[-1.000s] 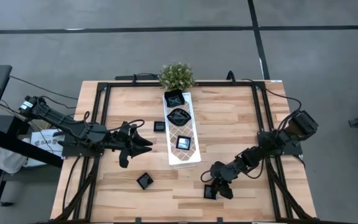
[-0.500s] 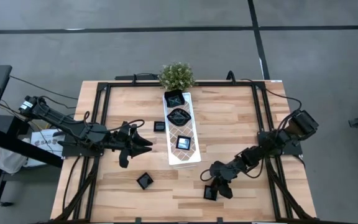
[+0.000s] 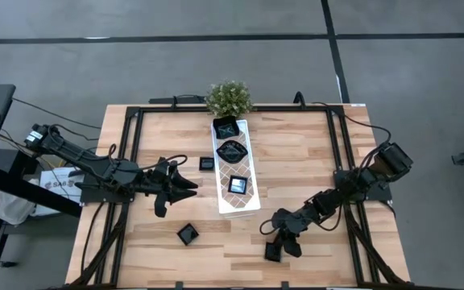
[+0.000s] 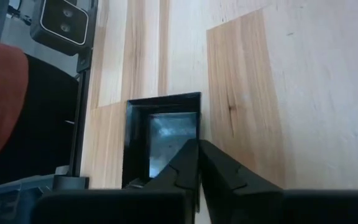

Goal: Pick & Place Mini shaped plates
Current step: Stack the bottom right square plate on the other square plate on the shelf

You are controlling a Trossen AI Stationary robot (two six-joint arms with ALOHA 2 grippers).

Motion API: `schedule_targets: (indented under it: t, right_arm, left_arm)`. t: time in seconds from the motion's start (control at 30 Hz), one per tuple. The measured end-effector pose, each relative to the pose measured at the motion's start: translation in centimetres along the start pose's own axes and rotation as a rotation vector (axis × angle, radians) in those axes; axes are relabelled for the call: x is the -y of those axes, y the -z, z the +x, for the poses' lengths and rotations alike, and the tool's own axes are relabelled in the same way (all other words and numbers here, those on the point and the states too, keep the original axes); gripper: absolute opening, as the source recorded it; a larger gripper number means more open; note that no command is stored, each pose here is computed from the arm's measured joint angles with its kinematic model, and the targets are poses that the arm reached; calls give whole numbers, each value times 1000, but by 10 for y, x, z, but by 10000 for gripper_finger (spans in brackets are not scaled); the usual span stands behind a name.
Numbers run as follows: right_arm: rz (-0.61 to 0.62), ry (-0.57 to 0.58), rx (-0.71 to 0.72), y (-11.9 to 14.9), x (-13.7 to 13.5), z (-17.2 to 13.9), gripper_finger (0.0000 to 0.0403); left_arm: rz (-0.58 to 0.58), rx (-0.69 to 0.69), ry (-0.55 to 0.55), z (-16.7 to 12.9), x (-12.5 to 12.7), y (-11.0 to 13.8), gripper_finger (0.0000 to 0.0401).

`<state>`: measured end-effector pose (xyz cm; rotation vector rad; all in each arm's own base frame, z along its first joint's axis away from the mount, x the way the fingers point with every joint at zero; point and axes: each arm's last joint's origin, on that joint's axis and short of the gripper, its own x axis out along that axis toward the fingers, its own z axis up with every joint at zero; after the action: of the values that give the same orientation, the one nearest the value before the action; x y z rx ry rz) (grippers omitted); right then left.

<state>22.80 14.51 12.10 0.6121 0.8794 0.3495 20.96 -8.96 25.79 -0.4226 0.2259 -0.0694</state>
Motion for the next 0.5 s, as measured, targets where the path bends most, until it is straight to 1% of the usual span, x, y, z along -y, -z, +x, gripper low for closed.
schedule_targets:
  t: [0.07,0.27,0.5]
  right_arm:
    - [0,-1,0,0,0,0,5]
    - [25,-6,3,0,-1,0,5]
    - [15,-113,36,-8,-6,-1,2]
  left_arm:
    - [0,0,0,0,0,0,124]
    - [0,-1,0,0,0,0,124]
    - [0,-1,-1,0,0,0,124]
